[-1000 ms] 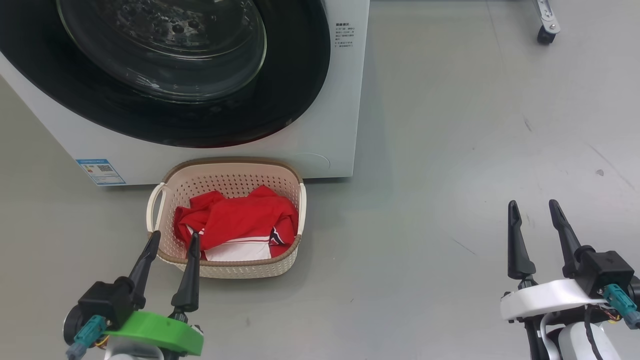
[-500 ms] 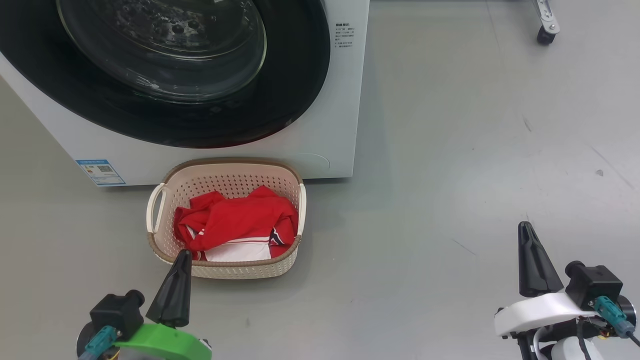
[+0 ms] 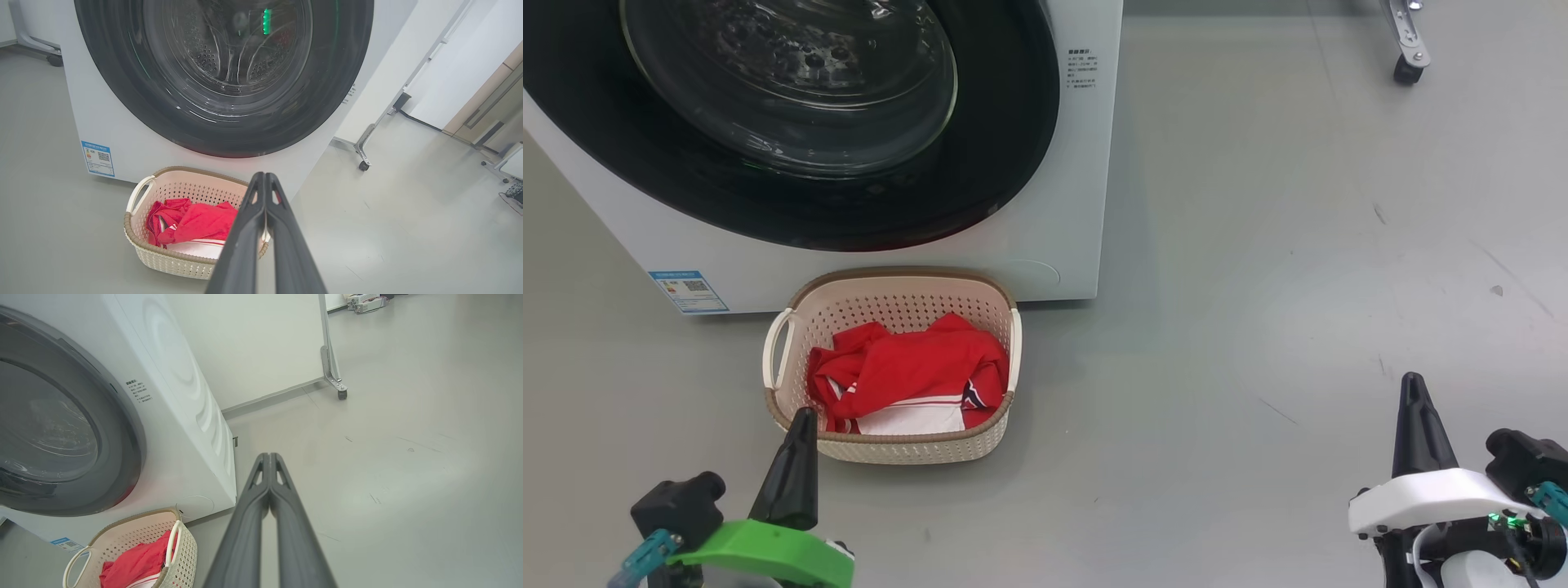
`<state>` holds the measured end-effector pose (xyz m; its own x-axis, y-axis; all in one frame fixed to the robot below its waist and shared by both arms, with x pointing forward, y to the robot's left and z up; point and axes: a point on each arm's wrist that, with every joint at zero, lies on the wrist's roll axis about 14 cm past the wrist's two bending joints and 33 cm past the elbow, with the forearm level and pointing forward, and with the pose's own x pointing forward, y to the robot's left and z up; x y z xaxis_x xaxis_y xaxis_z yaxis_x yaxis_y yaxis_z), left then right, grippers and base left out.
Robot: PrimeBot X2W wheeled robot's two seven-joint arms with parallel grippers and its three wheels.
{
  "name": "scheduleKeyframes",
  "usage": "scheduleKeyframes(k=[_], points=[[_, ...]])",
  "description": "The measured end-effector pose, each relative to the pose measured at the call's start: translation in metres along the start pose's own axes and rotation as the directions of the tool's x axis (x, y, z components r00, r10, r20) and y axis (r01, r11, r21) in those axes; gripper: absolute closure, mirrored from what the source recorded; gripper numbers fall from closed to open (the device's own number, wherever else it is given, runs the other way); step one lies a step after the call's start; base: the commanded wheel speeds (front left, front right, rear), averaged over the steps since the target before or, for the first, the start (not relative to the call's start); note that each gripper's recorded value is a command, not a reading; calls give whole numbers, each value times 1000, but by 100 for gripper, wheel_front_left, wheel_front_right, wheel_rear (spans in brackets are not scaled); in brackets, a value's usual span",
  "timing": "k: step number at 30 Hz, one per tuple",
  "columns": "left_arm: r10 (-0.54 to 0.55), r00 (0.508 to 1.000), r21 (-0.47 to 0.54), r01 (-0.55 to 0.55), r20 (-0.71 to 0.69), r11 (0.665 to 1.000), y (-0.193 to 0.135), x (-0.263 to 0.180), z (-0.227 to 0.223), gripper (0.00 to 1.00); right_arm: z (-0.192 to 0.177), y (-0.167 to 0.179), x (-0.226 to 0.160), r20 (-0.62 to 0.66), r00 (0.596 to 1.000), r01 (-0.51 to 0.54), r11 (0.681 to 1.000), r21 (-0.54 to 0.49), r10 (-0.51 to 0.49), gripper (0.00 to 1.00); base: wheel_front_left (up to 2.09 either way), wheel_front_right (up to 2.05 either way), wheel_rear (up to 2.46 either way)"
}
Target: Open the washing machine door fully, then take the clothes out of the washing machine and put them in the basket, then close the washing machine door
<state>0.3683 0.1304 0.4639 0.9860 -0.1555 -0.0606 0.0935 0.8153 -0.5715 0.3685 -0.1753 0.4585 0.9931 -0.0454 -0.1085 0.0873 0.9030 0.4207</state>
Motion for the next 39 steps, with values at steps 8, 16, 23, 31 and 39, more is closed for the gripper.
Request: scheduleKeyframes(k=[8,16,23,31,39], points=[[26,1000,-94,-26,2,995,5,0,4,100,0,-5,-1,-13,1000,20,995,99,-19,100,0,0,0],[50,999,-180,-48,7,982,11,-1,8,100,-1,-9,-2,-35,999,38,977,208,-31,100,0,0,0],[63,998,-245,-60,3,968,13,-1,10,100,-1,-11,-1,-44,998,47,957,285,-36,100,0,0,0],[85,996,-339,-77,8,938,19,-2,14,100,1,-14,-1,-54,998,59,920,387,-41,100,0,0,0],[96,995,-418,-86,4,904,22,-3,16,100,1,-17,-1,-66,997,68,872,484,-42,100,0,0,0]])
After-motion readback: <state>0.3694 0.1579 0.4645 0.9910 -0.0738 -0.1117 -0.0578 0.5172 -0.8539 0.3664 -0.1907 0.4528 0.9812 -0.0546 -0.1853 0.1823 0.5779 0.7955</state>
